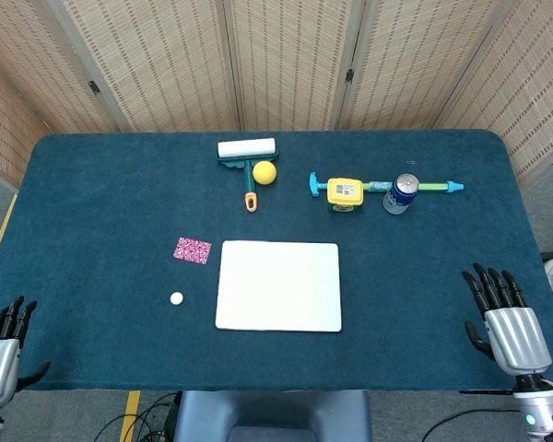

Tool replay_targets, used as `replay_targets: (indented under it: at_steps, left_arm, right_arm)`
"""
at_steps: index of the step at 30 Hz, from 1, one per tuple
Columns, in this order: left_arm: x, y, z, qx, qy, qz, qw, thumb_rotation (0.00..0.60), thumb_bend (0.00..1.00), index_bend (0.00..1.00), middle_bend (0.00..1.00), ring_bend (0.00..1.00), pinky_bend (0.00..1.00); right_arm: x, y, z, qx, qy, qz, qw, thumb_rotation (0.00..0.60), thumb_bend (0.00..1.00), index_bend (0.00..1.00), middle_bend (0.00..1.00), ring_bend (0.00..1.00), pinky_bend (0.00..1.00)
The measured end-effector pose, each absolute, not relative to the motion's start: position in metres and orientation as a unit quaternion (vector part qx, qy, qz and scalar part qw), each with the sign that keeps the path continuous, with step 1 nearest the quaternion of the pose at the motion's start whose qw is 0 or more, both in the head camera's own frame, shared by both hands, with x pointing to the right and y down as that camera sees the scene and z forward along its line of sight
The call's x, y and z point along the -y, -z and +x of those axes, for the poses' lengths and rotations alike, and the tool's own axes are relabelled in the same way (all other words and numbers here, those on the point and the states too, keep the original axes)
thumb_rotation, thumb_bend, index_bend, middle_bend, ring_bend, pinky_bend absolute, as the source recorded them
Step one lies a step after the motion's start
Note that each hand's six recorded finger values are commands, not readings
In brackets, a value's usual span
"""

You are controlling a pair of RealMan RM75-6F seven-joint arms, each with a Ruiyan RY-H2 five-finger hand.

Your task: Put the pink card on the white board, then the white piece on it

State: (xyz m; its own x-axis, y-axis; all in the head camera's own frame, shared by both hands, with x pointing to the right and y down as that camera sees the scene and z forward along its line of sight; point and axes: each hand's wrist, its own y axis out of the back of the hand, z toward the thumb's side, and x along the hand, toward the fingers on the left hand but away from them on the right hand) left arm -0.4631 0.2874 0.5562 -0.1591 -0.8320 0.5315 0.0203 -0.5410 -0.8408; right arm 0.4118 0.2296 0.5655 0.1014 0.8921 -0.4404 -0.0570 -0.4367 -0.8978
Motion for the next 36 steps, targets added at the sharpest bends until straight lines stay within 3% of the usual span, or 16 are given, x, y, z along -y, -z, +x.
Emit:
replay_targets:
  at_steps: [30,32,34,36]
  left_arm:
    - [-0.280,-0.555,-0.458,-0.359,0.666,-0.568,0.325,0.600,0.26,0.08,0.04,0.10,0.26]
    - [-0.272,-0.552,-0.453,-0.354,0.659,-0.570,0.339,0.600,0.26,0.08,0.16,0.16,0.30]
    - [-0.263,-0.550,-0.448,-0.350,0.651,-0.575,0.351,0.600,0.26,0.11,0.35,0.31,0.41]
    - [-0.251,-0.550,-0.442,-0.344,0.641,-0.583,0.361,0.600,0.26,0.18,0.63,0.55,0.63]
  right_arm:
    - [-0.224,-0.565,0.408,0.337,-0.571,-0.627,0.409,0.600,0.32,0.00,0.00,0.00,0.00]
    - [-0.224,-0.565,0.408,0.338,-0.571,-0.627,0.408,0.600,0.32,0.00,0.00,0.00,0.00]
    - [-0.224,-0.565,0.409,0.338,-0.571,-0.628,0.408,0.600,0.32,0.00,0.00,0.00,0.00]
    - [-0.223,-0.565,0.409,0.338,-0.571,-0.628,0.407,0.600,0.32,0.00,0.00,0.00,0.00]
